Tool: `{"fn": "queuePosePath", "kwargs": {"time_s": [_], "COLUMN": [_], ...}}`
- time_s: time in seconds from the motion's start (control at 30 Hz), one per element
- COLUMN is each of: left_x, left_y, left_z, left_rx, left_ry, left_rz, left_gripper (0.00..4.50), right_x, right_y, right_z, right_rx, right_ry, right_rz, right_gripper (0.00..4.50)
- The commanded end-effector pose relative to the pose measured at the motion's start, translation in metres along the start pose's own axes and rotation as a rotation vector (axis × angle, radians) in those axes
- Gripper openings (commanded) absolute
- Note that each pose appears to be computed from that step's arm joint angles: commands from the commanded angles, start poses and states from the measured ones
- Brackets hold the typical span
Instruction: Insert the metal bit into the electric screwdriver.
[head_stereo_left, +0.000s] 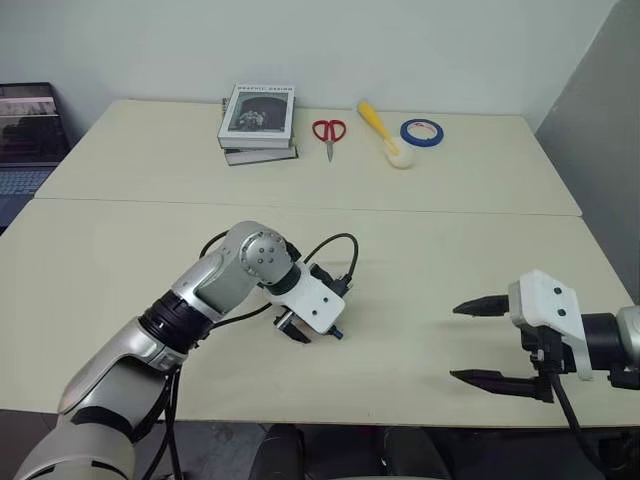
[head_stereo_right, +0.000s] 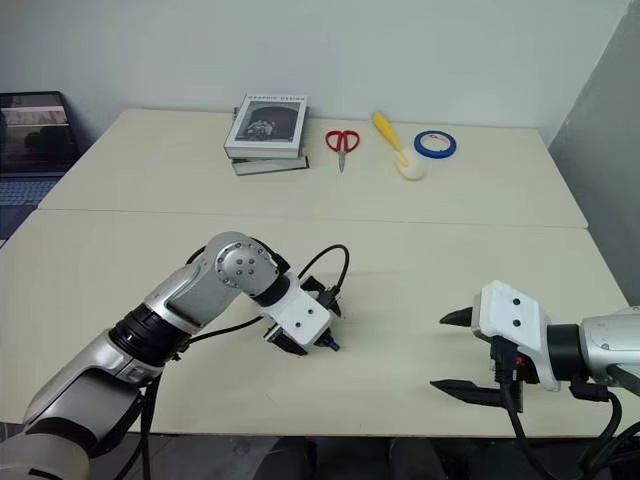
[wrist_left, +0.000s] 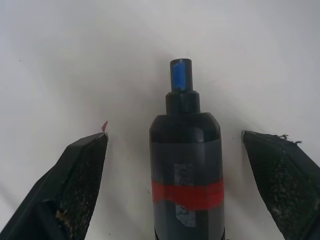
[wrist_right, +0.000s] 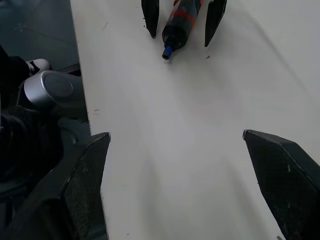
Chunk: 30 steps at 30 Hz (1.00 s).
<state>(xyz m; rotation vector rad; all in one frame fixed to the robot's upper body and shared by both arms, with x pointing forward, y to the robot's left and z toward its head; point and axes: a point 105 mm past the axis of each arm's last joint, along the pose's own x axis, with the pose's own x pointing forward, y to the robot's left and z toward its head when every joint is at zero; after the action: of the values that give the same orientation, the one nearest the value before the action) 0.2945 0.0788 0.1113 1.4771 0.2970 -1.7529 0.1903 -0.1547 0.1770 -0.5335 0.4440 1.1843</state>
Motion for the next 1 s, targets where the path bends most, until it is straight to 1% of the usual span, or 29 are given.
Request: {"fn": "queuePosePath", "kwargs": {"time_s": [0.03,0.2,0.3,0.37,0.47,0.63,0.7,0.9,1.0], "left_x": [0.003,0.005,0.004,0.004,0.003,0.007,0.008,0.013,0.009], "left_y": [0.003,0.001,-0.001,-0.003,-0.003,0.002,0.003,0.008,0.007], "left_z": [0.0,-0.003,-0.005,-0.008,-0.011,-0.011,-0.011,0.001,0.009], "left_rx": [0.02,0.018,0.015,0.011,0.021,0.032,0.034,0.025,-0.009], "left_ry": [0.024,0.034,0.039,0.048,0.068,0.072,0.071,0.017,-0.041], "left_rz": [-0.014,-0.041,-0.056,-0.073,-0.087,-0.087,-0.088,-0.061,-0.054], "left_gripper": [4.5,4.5,3.99,3.43,2.82,1.67,1.64,1.64,1.64], "right_x": [-0.003,-0.004,-0.005,-0.005,-0.006,-0.006,-0.006,-0.006,-0.006], "right_y": [0.003,0.003,0.003,0.002,0.002,0.002,0.002,0.001,0.001], "right_z": [0.007,0.006,0.006,0.007,0.007,0.008,0.008,0.009,0.009], "right_rx": [-0.04,-0.039,-0.038,-0.037,-0.035,-0.037,-0.037,-0.04,-0.038], "right_ry": [-0.006,-0.002,0.001,0.001,0.001,0.002,0.002,0.003,0.003], "right_rz": [0.0,0.003,0.004,0.004,0.006,0.007,0.008,0.003,0.003], "right_gripper": [4.46,4.46,4.5,4.5,4.5,4.5,4.5,4.5,4.5]}}
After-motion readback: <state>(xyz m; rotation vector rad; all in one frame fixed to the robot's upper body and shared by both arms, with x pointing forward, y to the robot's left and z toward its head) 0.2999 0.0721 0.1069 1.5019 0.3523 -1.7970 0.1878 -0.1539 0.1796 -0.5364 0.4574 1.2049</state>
